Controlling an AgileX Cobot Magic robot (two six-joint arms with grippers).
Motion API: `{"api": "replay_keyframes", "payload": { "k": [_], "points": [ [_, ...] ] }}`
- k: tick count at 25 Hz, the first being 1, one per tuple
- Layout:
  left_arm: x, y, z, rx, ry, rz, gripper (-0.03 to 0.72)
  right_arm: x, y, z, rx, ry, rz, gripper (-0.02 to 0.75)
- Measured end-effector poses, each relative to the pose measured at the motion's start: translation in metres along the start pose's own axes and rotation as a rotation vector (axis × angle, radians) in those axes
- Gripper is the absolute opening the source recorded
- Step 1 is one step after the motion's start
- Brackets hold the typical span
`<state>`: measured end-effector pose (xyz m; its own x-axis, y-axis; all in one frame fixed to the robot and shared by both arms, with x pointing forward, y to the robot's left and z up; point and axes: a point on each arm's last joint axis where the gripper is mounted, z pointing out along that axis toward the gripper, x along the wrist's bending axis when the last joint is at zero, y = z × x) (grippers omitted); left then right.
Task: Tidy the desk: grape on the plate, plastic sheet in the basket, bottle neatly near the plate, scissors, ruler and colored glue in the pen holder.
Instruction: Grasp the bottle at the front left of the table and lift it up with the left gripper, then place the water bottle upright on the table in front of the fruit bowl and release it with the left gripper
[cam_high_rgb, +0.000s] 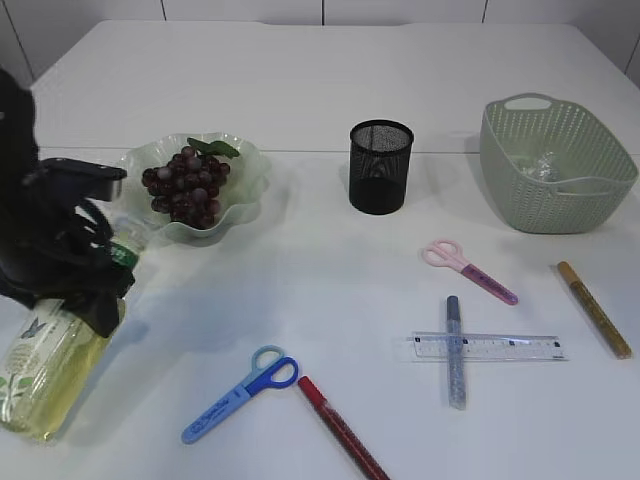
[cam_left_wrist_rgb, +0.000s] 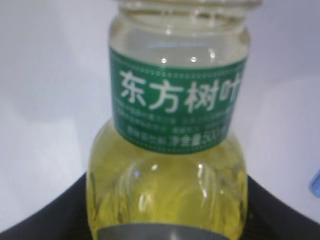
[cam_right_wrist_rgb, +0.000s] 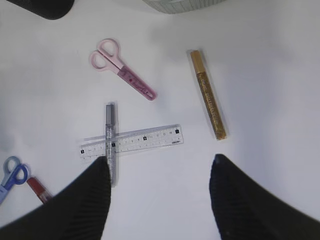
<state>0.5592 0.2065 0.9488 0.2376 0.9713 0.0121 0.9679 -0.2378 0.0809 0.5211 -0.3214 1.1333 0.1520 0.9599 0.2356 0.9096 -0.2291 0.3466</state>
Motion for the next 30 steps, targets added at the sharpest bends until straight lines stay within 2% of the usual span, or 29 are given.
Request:
{"api": "replay_keyframes", "payload": {
  "k": [7,10,14,22,26,30],
  "points": [
    [0.018,-0.057,-0.025,-0.272,-0.023,-0.179,0.447,0.0,0.0,0.0,0.0,-0.002,-0.001,0.489],
    [0.02,-0.08,-0.042,-0.423,-0.041,-0.21,0.447,0.0,0.0,0.0,0.0,-0.004,-0.001,0.489],
    [0.02,-0.102,-0.071,-0.638,-0.065,-0.216,0.447,0.0,0.0,0.0,0.0,-0.004,-0.001,0.489],
    [0.02,-0.122,-0.102,-0.971,-0.081,-0.179,0.447,0.0,0.0,0.0,0.0,-0.004,-0.001,0.49],
    [0.02,-0.121,-0.108,-1.104,-0.096,-0.167,0.447,0.0,0.0,0.0,0.0,-0.004,-0.001,0.489],
    [0.019,-0.118,-0.115,-1.188,-0.107,-0.162,0.447,0.0,0.0,0.0,0.0,-0.004,-0.001,0.489]
  ]
}}
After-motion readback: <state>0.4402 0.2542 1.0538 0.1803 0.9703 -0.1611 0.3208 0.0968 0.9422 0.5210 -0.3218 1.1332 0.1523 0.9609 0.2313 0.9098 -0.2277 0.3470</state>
